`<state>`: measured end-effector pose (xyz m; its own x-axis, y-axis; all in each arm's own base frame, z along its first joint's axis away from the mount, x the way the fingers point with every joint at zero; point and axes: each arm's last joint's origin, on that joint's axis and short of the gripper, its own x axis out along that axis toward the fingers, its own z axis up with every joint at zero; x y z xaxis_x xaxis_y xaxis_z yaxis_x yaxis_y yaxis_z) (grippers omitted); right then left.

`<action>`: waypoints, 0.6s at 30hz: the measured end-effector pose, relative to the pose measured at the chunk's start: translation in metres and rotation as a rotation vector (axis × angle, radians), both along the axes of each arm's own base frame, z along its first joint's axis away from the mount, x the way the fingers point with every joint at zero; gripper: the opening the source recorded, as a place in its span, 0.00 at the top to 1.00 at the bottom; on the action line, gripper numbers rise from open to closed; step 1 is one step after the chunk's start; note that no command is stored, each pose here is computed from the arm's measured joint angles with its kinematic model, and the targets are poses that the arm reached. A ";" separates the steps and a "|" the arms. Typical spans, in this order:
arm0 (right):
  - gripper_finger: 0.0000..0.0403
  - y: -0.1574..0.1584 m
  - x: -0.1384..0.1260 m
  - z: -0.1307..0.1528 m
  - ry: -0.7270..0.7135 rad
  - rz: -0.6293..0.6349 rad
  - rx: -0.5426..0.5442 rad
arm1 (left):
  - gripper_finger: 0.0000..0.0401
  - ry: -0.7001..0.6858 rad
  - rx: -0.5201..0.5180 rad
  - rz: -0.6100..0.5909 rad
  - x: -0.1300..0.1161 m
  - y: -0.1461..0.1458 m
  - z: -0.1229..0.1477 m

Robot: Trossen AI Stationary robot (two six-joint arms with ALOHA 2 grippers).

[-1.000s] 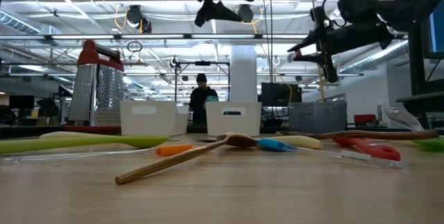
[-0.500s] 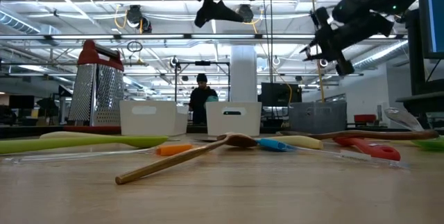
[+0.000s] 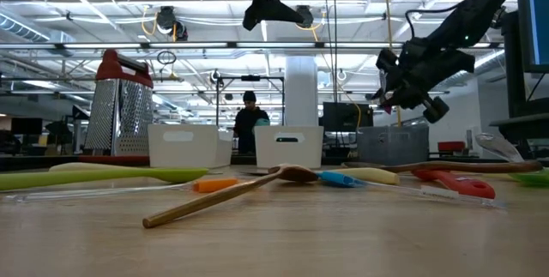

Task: Pick & Place Kitchen Items
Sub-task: Put the red spatula into the black bin

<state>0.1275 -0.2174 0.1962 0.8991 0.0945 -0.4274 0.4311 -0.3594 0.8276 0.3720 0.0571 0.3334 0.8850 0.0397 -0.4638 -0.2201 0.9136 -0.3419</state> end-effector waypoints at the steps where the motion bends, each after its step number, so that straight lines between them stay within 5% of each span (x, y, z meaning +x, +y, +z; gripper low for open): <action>1: 0.80 -0.001 0.000 -0.002 0.003 -0.004 0.020 | 0.34 0.000 0.001 0.000 0.000 0.000 0.000; 18: 0.73 -0.006 -0.001 -0.011 0.005 -0.026 0.098 | 0.34 -0.002 0.015 -0.007 0.000 0.000 0.000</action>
